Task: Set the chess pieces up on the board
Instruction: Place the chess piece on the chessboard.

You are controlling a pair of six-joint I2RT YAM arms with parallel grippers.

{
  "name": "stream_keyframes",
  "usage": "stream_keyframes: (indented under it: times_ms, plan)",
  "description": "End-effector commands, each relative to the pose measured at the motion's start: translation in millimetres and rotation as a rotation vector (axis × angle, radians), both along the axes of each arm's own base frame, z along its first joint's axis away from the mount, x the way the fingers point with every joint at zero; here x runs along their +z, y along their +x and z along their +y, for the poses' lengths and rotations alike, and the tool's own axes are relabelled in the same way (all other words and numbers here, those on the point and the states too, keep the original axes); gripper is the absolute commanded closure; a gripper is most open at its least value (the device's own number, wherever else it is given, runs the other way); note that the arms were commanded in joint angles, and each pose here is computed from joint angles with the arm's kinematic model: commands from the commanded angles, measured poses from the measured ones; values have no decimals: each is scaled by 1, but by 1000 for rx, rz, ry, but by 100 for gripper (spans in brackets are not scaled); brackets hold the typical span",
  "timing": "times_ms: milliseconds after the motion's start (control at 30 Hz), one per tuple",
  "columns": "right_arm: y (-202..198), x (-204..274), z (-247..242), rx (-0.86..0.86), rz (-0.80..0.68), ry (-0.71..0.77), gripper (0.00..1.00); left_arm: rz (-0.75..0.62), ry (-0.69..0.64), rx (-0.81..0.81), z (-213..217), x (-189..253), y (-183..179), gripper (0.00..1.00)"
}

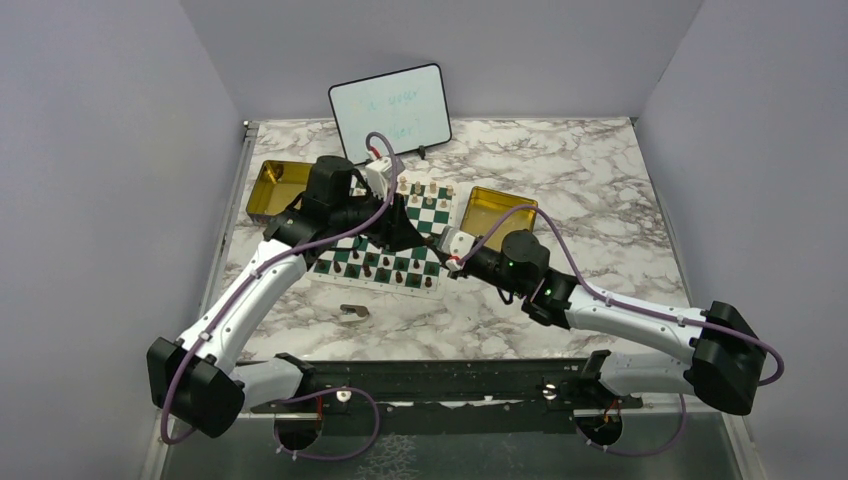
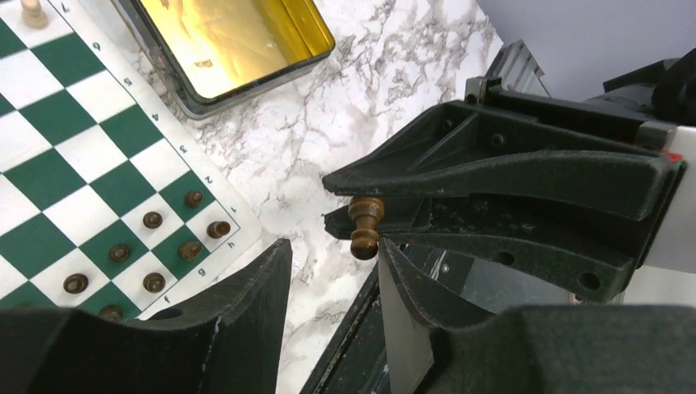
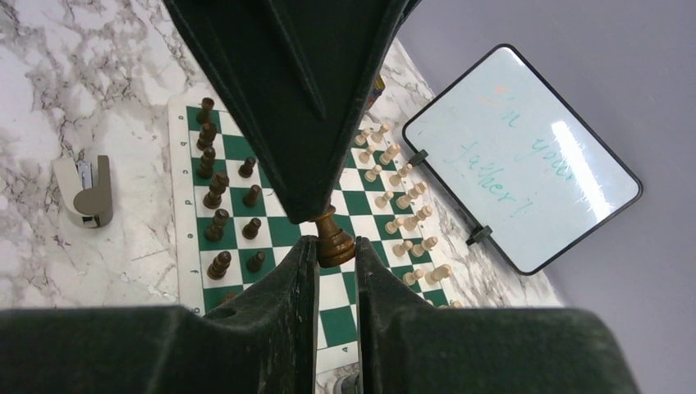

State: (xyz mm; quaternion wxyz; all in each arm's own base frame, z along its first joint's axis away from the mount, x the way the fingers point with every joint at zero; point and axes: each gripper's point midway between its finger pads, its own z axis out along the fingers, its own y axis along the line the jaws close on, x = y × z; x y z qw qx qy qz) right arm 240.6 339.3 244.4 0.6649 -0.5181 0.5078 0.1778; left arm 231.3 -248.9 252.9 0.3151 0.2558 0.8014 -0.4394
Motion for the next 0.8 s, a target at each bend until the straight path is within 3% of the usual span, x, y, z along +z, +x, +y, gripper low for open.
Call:
stream_keyframes:
  times_ms: [0,233,667,767]
  plan:
    - [-1,19,-3,-20,-15,70,94,-79,-95,50,-5,33,8,55]
    - [1,18,-3,-33,0,94,94,-69,-164,39,-12,39,7,62]
    - [7,22,-2,-61,10,127,93,-47,-135,51,-10,28,8,59]
    - [7,22,1,-54,18,121,93,-48,-138,43,-11,28,8,65]
